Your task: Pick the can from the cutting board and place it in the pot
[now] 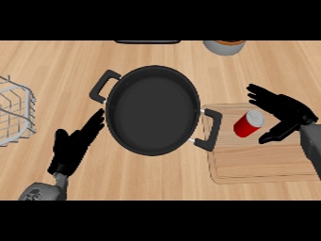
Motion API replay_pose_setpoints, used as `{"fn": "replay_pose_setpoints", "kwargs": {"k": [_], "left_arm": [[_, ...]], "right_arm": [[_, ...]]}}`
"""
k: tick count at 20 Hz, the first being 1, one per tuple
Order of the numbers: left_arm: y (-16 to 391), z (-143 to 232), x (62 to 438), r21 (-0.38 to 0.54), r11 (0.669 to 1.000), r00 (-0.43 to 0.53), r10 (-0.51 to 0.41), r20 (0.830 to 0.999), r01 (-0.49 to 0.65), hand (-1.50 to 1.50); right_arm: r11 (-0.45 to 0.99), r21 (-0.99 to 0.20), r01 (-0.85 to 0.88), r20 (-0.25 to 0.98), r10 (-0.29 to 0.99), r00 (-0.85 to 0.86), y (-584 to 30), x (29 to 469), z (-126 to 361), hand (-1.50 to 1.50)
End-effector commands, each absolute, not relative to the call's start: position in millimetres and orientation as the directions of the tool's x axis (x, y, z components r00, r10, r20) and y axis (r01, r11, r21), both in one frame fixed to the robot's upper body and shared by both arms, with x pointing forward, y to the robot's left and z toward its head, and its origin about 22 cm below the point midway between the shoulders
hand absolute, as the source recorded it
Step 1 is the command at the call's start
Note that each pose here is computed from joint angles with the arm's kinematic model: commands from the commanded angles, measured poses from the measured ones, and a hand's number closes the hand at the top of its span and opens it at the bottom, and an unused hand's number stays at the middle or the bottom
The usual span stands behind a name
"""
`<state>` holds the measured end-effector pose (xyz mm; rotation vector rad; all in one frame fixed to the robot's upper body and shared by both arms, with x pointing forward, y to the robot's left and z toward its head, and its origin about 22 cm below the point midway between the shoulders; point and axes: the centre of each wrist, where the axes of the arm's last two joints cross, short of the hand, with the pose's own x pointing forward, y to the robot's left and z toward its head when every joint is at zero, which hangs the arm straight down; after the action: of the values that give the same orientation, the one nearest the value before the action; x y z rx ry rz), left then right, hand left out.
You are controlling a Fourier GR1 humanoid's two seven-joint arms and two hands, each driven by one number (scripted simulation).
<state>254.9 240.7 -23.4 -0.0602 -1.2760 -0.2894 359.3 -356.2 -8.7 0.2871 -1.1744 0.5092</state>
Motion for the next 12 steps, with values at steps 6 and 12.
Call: {"fn": "replay_pose_setpoints", "kwargs": {"k": [6,12], "left_arm": [[219,-22,267,0.116,0.964,0.261,-0.180,0.948,0.240,0.00],[247,-15,262,0.113,0.960,0.253,-0.180,0.951,0.257,0.00]], "right_arm": [[0.858,0.088,-0.506,0.913,0.134,0.386,-325,344,-61,-1.50],[0.803,-0.044,-0.595,0.944,0.228,0.238,-331,336,-67,1.50]]}}
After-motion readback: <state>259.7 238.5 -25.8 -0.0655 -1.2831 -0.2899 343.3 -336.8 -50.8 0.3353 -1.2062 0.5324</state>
